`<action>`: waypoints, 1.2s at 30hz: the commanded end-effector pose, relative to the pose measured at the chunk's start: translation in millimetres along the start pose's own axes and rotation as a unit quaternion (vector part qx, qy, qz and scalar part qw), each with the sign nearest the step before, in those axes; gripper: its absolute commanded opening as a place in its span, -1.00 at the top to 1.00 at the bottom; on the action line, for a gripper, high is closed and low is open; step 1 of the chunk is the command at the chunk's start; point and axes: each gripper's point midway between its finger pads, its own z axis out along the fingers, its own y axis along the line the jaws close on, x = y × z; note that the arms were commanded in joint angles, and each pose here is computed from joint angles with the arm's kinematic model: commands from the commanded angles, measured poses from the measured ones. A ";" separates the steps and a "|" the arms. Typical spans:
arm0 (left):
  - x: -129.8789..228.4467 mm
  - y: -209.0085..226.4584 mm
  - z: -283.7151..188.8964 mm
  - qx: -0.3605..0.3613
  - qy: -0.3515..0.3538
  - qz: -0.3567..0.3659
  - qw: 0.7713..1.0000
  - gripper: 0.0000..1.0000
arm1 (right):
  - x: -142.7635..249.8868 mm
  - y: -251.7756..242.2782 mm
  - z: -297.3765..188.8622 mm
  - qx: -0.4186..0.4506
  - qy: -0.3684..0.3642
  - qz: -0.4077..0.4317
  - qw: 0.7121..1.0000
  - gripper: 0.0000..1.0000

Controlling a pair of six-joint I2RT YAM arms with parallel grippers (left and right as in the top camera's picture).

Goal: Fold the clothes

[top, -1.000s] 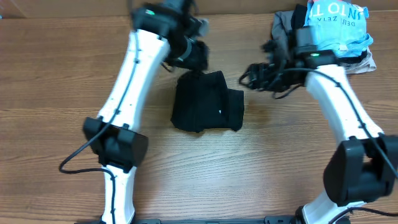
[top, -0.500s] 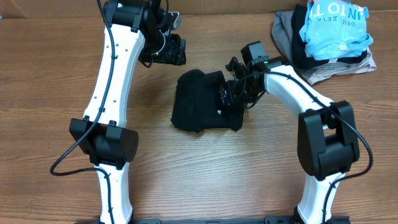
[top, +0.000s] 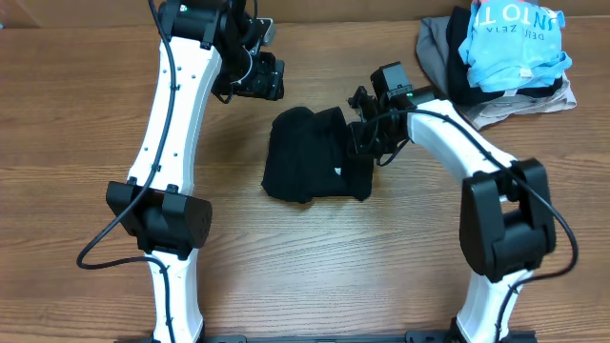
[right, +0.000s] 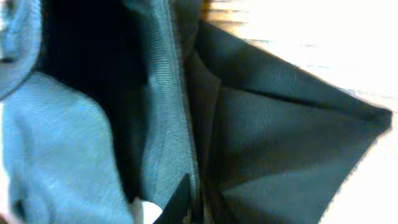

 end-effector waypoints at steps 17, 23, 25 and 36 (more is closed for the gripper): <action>0.0 41.5 -13.2 -0.105 -0.008 0.003 0.994 -0.80 | 6.6 -13.2 -88.7 0.033 -0.052 0.084 0.995 0.26; 0.9 42.3 -13.4 -0.105 -0.006 0.002 0.994 -0.82 | 4.2 -20.2 -89.6 0.053 -0.059 0.082 0.993 -0.48; 0.9 42.3 -13.4 -0.105 -0.006 0.002 0.994 -0.82 | 4.5 -25.1 -87.5 0.064 -0.059 0.081 0.993 -0.38; 0.5 42.3 -13.2 -0.105 -0.007 0.001 0.994 -0.89 | 23.2 -52.0 -45.4 0.081 -0.039 0.092 0.992 -0.16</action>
